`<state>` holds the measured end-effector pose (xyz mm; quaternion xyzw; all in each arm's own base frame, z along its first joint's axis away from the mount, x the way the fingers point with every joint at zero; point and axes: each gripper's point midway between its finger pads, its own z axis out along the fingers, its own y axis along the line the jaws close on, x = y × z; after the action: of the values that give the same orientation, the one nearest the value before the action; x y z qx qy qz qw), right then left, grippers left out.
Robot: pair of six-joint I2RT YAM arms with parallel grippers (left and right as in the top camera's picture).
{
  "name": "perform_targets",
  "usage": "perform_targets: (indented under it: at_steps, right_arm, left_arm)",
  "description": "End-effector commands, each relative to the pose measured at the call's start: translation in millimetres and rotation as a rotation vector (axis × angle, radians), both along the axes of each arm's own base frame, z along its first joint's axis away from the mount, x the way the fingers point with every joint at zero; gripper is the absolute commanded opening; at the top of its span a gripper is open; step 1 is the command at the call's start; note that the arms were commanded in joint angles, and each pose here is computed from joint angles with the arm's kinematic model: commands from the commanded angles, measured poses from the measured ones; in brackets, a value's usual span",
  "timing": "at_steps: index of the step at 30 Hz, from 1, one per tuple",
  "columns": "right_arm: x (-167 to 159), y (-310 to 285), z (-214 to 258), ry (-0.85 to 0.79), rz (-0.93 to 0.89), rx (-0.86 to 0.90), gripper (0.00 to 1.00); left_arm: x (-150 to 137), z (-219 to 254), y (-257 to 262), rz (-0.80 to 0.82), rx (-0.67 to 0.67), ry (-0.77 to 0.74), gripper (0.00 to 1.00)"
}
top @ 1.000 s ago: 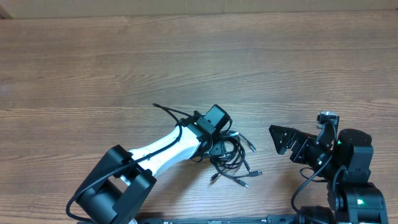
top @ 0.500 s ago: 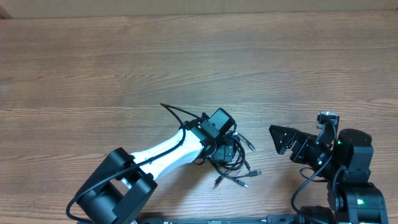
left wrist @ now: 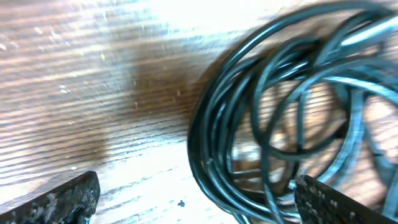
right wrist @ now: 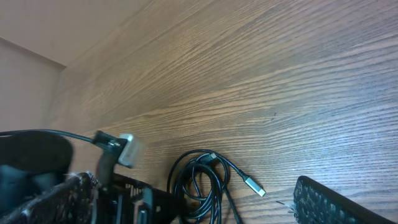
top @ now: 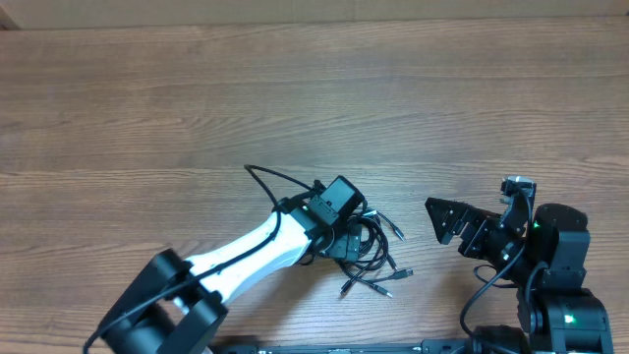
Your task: Untangle cables
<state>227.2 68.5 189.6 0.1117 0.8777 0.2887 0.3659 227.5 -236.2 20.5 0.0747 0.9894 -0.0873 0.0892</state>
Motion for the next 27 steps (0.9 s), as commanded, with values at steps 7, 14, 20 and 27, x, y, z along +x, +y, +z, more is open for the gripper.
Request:
perform_targets:
  at_steps: [7,14,20,27]
  right_arm:
    - [2,-1,7,-0.021,-0.004,-0.004,1.0]
    - [2,-1,7,-0.021,-0.004,-0.004,1.0]
    - [2,-1,7,-0.021,-0.004,-0.004,1.0]
    - [2,-1,7,-0.021,-0.004,-0.004,1.0]
  left_arm:
    - [7,23,4,0.032,-0.028,-0.072,1.0]
    - [7,15,35,0.274,0.046,-0.029,1.0]
    - [7,14,33,0.28,0.033,-0.023,1.0]
    - [3,14,32,0.251,0.04,-0.015,1.0]
